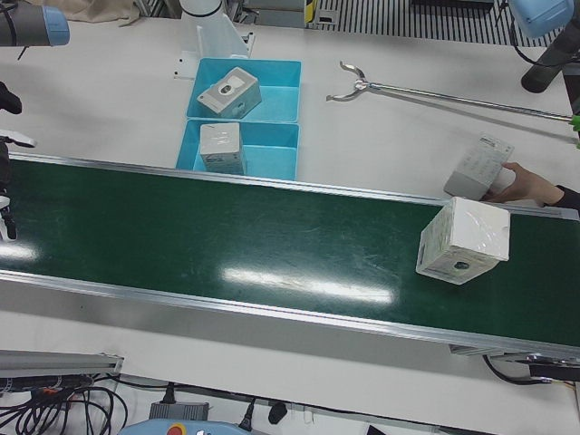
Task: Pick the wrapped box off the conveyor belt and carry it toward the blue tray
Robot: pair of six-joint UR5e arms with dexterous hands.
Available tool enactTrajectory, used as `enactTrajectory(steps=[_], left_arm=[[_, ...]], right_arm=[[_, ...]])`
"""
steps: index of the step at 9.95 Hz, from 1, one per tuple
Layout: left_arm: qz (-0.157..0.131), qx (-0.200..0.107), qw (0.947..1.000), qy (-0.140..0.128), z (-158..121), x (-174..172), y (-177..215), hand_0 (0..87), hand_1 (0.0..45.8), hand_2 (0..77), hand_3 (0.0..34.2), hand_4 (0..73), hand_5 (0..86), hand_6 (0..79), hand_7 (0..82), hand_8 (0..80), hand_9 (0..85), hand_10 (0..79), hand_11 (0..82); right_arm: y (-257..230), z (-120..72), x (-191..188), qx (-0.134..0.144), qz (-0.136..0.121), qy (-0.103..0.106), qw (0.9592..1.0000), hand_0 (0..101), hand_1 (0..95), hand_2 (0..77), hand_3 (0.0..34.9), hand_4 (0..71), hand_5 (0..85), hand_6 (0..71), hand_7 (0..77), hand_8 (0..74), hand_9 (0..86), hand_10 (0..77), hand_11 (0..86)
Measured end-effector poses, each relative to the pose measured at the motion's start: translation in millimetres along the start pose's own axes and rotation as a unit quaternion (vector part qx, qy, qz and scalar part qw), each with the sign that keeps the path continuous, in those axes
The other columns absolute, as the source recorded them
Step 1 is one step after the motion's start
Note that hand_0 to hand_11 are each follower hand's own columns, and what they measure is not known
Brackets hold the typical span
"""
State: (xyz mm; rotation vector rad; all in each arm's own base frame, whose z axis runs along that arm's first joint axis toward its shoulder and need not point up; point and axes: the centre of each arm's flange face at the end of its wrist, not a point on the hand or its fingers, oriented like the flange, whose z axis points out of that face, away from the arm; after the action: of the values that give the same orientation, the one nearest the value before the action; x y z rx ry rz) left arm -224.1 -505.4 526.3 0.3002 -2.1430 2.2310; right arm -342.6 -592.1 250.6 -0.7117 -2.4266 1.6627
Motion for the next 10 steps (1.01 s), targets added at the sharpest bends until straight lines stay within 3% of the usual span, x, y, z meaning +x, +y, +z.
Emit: enactTrajectory(steps=[2, 3, 4, 5, 6, 7, 9, 10], left_arm=[[0.000, 0.000, 1.0000, 0.000, 0.0, 0.0, 0.0, 0.0, 0.0, 1.1, 0.0, 0.0, 0.5, 0.0, 0.5, 0.5, 0.0, 0.5, 0.0], [0.000, 0.000, 1.0000, 0.000, 0.0, 0.0, 0.0, 0.0, 0.0, 1.1, 0.0, 0.0, 0.5, 0.0, 0.5, 0.5, 0.0, 0.5, 0.0], [0.000, 0.000, 1.0000, 0.000, 0.0, 0.0, 0.0, 0.0, 0.0, 1.1, 0.0, 0.0, 0.5, 0.0, 0.5, 0.5, 0.0, 0.0, 0.5], [0.000, 0.000, 1.0000, 0.000, 0.0, 0.0, 0.0, 0.0, 0.0, 1.1, 0.0, 0.0, 1.1, 0.0, 0.5, 0.5, 0.0, 0.5, 0.0], [0.000, 0.000, 1.0000, 0.000, 0.0, 0.0, 0.0, 0.0, 0.0, 1.1, 0.0, 0.0, 1.1, 0.0, 0.5, 0.5, 0.0, 0.5, 0.0], [0.000, 0.000, 1.0000, 0.000, 0.0, 0.0, 0.0, 0.0, 0.0, 1.1, 0.0, 0.0, 0.5, 0.0, 0.5, 0.5, 0.0, 0.5, 0.5], [0.000, 0.000, 1.0000, 0.000, 0.0, 0.0, 0.0, 0.0, 0.0, 1.1, 0.0, 0.0, 1.1, 0.0, 0.5, 0.5, 0.0, 0.5, 0.0], [0.000, 0.000, 1.0000, 0.000, 0.0, 0.0, 0.0, 0.0, 0.0, 1.1, 0.0, 0.0, 1.1, 0.0, 0.5, 0.5, 0.0, 0.5, 0.0]], right_arm=[[1.0, -0.3, -2.6, -0.001, 0.003, -0.002, 1.0000, 58, 27.8, 20.7, 7.8, 20.7, 20.2, 12.0, 30.0, 2.7, 8.2, 2.7, 7.1], [0.3, -0.9, -3.2, 0.000, 0.003, -0.003, 1.0000, 73, 36.0, 36.0, 3.5, 27.8, 37.6, 15.8, 34.4, 5.4, 11.4, 5.5, 10.4], [-0.4, -1.4, -3.8, 0.000, 0.004, -0.003, 1.0000, 73, 36.0, 36.0, 3.5, 27.8, 37.6, 15.8, 34.4, 5.4, 11.4, 5.5, 10.4], [-0.6, -1.8, -4.3, 0.000, 0.004, -0.004, 1.0000, 77, 36.0, 42.0, 0.0, 32.7, 60.5, 18.5, 38.2, 6.5, 12.5, 6.0, 11.4], [-0.8, -1.9, -4.5, 0.000, 0.004, -0.004, 1.0000, 70, 36.0, 49.6, 0.0, 32.7, 70.4, 19.6, 39.3, 6.5, 12.5, 6.0, 11.4], [-0.9, -1.9, -4.6, 0.000, 0.004, -0.004, 1.0000, 63, 36.0, 60.5, 0.1, 29.5, 70.4, 20.2, 39.8, 7.6, 13.6, 5.5, 11.4], [-2.0, -2.4, -4.9, 0.000, 0.004, -0.004, 1.0000, 63, 36.0, 60.5, 0.1, 29.5, 70.4, 20.2, 39.8, 7.6, 13.6, 5.5, 11.4], [-2.9, -3.2, -5.1, 0.000, 0.004, -0.004, 1.0000, 58, 23.5, 55.6, 0.0, 26.2, 60.5, 19.1, 39.8, 6.0, 13.6, 4.4, 8.7]])
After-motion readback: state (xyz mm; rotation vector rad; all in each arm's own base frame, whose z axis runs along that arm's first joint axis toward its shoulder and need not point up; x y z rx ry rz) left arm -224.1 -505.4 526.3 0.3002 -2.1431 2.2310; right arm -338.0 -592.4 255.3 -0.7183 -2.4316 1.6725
